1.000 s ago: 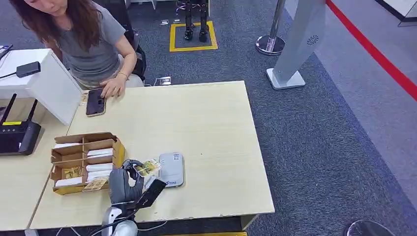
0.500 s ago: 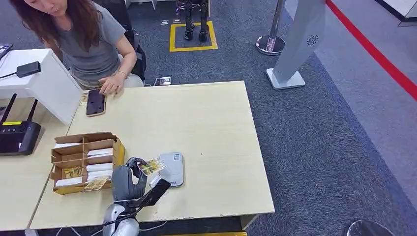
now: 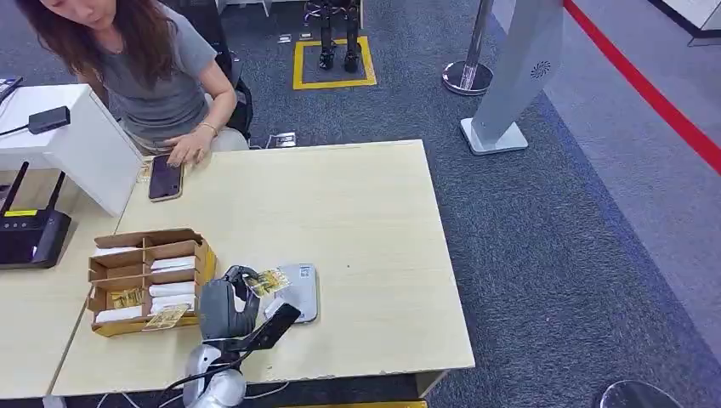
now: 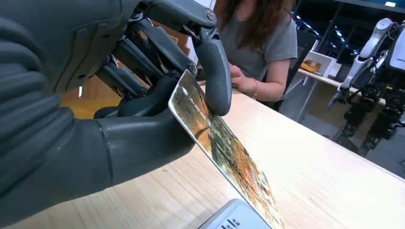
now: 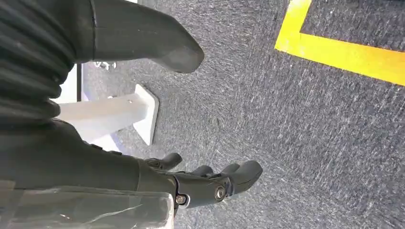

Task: Pass the card to the sensor for recognition and then transmit it.

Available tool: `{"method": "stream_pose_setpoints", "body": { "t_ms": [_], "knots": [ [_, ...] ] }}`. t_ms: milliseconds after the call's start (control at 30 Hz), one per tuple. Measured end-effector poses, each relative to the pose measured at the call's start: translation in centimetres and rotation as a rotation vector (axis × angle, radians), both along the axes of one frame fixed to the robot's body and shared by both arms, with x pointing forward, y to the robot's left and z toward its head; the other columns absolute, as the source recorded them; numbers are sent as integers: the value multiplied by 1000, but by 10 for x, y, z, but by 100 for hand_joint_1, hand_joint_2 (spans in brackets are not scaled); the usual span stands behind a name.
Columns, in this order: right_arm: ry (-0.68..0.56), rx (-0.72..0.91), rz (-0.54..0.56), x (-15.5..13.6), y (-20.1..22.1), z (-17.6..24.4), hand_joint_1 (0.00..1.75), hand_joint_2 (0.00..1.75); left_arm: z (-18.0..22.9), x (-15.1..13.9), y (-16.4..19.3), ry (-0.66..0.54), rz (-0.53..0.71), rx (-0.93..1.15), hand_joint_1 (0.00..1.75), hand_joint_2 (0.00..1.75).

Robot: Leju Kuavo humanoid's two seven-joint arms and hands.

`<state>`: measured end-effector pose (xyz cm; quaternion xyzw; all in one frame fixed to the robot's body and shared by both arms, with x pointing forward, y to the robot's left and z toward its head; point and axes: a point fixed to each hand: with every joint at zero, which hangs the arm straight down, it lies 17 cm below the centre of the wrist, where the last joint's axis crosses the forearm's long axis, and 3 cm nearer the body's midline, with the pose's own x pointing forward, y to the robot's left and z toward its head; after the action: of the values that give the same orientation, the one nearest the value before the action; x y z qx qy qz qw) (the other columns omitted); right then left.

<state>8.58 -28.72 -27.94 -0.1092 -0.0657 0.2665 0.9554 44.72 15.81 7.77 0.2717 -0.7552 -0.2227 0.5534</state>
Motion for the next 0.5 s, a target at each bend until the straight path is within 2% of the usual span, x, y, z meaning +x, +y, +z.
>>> {"method": "stream_pose_setpoints", "body": {
  "t_ms": [500],
  "knots": [
    [-4,5,13,4,2,1,0,175,-12,1,-7,48,-11,-29,175,175]
  ]
}}
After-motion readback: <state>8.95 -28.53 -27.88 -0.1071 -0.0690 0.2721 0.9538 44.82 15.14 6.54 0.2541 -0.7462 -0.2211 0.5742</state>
